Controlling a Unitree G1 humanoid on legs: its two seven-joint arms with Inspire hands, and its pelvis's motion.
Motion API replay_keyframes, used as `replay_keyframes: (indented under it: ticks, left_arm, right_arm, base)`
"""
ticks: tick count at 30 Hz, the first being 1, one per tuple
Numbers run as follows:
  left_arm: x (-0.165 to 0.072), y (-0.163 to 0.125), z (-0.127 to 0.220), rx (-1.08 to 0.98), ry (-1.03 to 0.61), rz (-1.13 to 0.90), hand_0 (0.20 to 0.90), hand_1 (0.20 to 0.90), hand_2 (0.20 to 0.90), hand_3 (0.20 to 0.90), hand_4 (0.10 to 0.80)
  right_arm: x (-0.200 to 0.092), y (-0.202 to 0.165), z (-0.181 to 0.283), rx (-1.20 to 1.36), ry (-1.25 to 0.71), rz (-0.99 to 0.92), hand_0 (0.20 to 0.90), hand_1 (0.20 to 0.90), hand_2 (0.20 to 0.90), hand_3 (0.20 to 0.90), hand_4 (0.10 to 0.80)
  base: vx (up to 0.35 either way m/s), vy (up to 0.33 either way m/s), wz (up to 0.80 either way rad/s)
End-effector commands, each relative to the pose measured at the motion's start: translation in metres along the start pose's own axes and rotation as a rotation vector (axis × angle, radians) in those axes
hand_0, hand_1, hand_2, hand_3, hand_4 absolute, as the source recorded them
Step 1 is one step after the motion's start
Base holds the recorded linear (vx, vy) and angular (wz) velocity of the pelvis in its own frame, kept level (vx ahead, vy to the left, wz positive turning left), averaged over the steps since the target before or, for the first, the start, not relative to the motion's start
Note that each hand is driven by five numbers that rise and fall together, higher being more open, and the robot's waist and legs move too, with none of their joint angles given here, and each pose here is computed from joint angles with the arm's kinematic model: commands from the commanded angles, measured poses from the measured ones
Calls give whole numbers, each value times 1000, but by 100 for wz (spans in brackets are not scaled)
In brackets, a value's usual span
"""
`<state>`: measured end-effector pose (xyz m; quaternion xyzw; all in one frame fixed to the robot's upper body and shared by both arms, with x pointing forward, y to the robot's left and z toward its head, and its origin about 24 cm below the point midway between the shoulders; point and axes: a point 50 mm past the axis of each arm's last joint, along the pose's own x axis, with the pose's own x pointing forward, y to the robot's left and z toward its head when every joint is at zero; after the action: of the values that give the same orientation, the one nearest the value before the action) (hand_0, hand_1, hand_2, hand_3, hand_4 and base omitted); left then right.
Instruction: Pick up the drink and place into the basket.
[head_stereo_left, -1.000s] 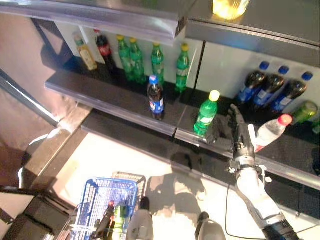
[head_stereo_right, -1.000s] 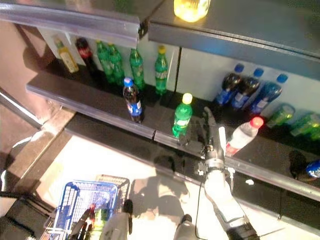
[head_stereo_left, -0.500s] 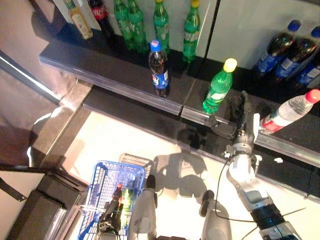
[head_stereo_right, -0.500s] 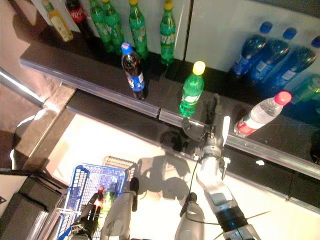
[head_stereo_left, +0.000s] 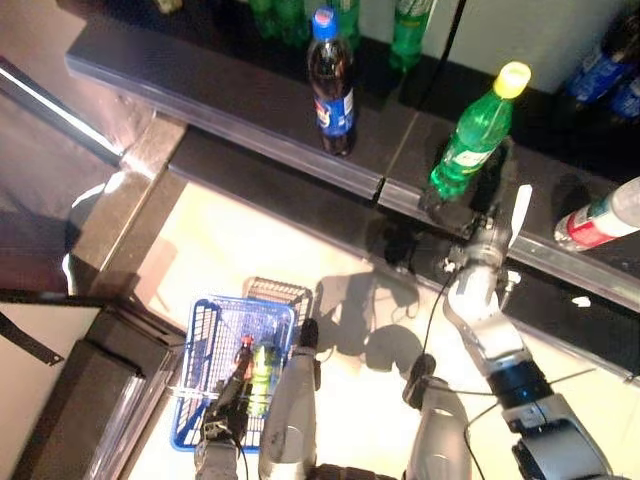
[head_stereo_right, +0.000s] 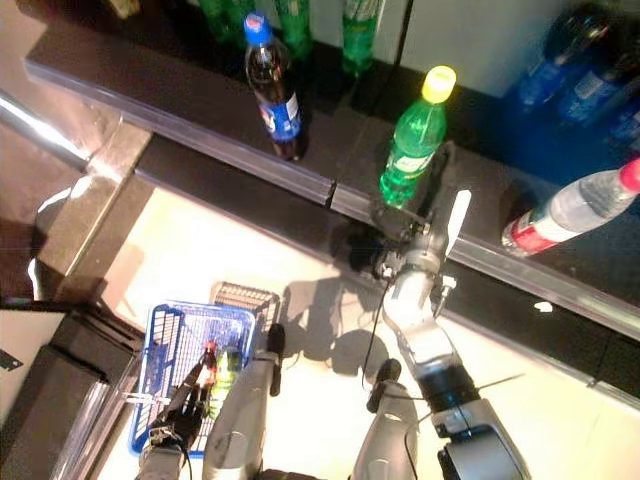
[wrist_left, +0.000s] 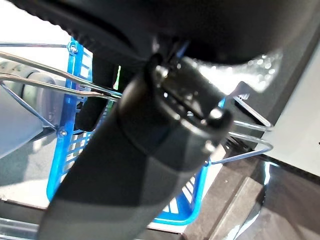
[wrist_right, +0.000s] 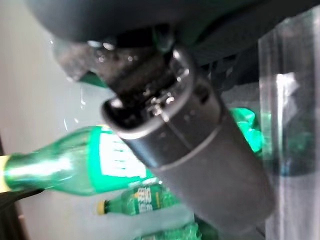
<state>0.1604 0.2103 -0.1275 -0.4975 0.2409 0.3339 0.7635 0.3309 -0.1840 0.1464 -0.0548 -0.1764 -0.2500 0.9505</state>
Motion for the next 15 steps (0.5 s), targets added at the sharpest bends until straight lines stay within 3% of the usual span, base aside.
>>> replay_keyframes:
  ticks: [1, 15]
  left_arm:
    - [-3, -42, 7, 78, -31, -297, 300, 300, 300, 200, 100]
    - [-3, -28, 12, 103, -13, -255, 300, 300, 300, 200, 100]
  right_arm:
    - [27, 0, 72, 142, -274, -85, 900, 900, 900, 900, 800]
    - [48, -15, 96, 171, -331, -203, 900, 900, 900, 900, 800]
  base:
    - [24, 14, 5]
    - [27, 5, 3]
